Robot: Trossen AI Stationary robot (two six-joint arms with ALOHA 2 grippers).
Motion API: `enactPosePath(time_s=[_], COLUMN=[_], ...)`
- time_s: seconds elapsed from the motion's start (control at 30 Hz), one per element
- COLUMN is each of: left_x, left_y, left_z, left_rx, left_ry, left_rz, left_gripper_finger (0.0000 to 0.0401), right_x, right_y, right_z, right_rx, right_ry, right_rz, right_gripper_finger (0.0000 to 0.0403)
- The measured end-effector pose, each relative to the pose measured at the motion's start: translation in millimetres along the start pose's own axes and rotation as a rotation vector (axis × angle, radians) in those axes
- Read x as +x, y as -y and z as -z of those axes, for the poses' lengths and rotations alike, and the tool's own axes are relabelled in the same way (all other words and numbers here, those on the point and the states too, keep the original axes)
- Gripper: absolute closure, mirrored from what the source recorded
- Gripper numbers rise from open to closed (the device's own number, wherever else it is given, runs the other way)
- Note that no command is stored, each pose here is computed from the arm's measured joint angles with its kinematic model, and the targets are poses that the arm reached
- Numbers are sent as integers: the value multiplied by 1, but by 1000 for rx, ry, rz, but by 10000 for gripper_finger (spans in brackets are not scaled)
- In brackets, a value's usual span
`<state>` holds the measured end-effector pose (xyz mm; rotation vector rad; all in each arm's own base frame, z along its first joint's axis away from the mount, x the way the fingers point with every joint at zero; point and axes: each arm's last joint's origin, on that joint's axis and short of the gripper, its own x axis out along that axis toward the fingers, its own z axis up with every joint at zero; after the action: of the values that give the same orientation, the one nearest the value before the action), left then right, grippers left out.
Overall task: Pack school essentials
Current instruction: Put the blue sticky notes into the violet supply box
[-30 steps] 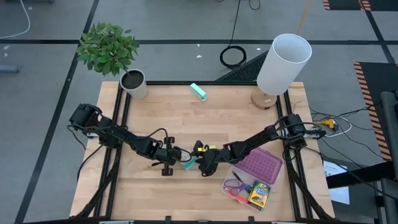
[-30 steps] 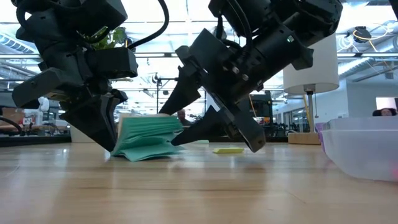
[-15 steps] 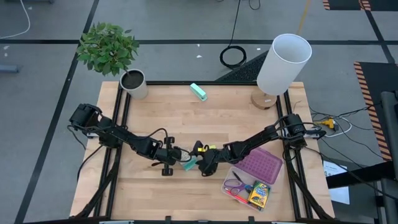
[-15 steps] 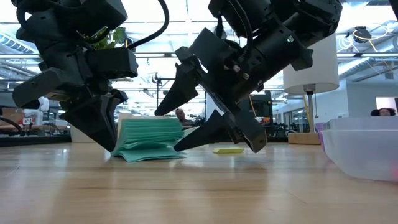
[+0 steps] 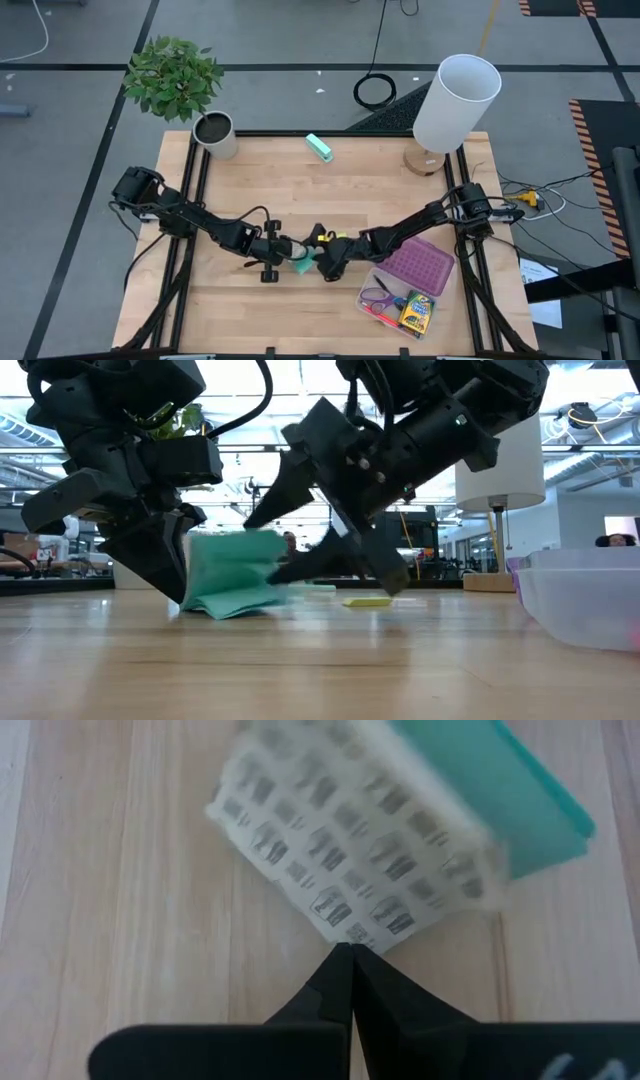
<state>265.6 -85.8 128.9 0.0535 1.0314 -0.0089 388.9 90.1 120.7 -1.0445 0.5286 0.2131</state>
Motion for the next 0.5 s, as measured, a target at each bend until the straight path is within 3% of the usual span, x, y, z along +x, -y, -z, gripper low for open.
enactPosePath(time_s=[0.17,0.5], left_x=[0,0], left_y=[0,-2], left_z=[0,-1], left_rx=[0,-6], left_ry=[0,5], left_rz=[0,-18], left_gripper_finger=[399,398], right_x=[-1,0], right_y=[4,5], right_z=[-6,-5], right_rx=[-29,-35], right_ry=[52,68], right_rz=[48,36], right_gripper_finger=[96,96])
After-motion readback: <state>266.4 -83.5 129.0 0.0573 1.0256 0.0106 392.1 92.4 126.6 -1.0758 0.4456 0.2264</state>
